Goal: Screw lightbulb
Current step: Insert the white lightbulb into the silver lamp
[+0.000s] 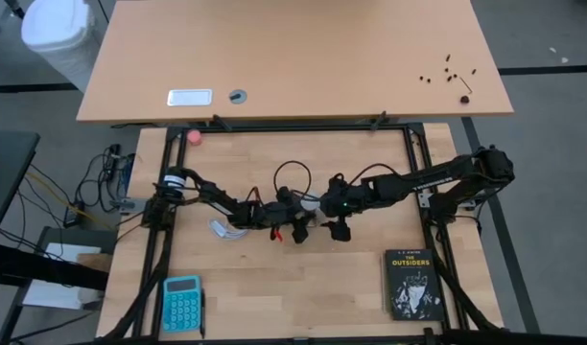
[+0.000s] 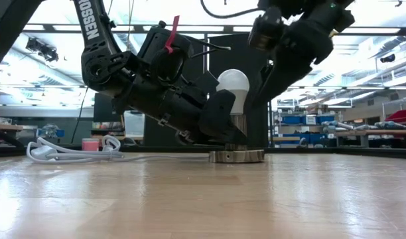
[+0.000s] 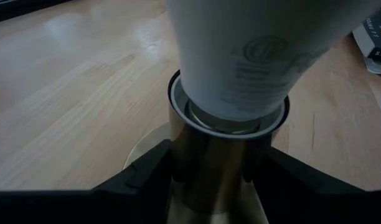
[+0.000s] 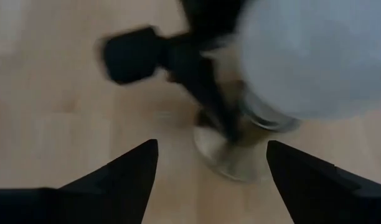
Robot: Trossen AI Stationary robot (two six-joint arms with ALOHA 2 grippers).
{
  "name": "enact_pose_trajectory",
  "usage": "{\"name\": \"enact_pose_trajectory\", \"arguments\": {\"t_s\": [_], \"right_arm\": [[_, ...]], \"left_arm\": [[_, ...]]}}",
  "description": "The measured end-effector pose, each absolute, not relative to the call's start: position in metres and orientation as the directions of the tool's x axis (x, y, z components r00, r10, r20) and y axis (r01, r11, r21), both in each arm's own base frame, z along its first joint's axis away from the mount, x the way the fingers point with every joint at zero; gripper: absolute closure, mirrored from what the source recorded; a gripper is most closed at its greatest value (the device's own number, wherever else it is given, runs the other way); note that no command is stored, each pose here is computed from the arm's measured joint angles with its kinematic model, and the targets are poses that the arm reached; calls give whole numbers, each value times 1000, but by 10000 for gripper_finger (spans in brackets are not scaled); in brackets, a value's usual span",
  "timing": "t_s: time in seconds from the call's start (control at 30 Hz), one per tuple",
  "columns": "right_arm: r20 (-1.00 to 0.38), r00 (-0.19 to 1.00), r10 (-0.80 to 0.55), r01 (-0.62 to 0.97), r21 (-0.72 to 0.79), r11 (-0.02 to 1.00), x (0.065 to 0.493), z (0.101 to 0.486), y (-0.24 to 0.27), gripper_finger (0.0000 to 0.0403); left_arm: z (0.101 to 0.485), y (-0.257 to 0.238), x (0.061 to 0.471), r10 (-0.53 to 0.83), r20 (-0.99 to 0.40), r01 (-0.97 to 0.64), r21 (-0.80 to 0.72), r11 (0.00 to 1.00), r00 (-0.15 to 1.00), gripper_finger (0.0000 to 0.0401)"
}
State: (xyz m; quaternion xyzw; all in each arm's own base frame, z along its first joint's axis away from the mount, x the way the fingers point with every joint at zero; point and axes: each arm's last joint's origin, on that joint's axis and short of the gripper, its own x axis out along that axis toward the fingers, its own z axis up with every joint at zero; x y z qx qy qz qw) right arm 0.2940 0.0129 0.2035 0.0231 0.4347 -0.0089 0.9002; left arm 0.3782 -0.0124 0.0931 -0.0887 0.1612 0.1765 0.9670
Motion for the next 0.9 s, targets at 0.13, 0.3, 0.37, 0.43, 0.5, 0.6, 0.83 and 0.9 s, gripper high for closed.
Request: {"name": "enact_pose_trajectory", "arguments": {"t_s": [0.13,0.3,0.37,0.43,0.5,0.6,0.83,0.9], "right_arm": [[-756,654,-33,69,15,998,297,206,1,94],[-725,689,-14,57,35,998,301,209,-6,95],[-725,688,1,46,44,998,301,209,-6,95],[-726,688,9,36,47,998,301,209,-3,95],[-726,687,19,23,47,999,301,209,1,95],[-727,686,29,14,54,998,301,209,4,95],[-729,684,-29,60,17,998,301,208,-2,95],[-714,699,-39,69,13,998,302,210,-5,95]], "left_arm": [[93,-12,378,313,-343,-370,-115,922,886,194],[93,-12,378,312,-343,-370,-115,922,886,194],[93,-12,378,312,-343,-369,-115,922,886,194],[93,-13,378,312,-344,-369,-115,922,886,194],[93,-12,378,312,-344,-369,-115,922,886,194],[93,-12,378,312,-344,-370,-115,922,886,194],[94,-12,378,312,-337,-369,-120,922,888,194],[94,-12,378,312,-336,-369,-121,922,889,194]]}}
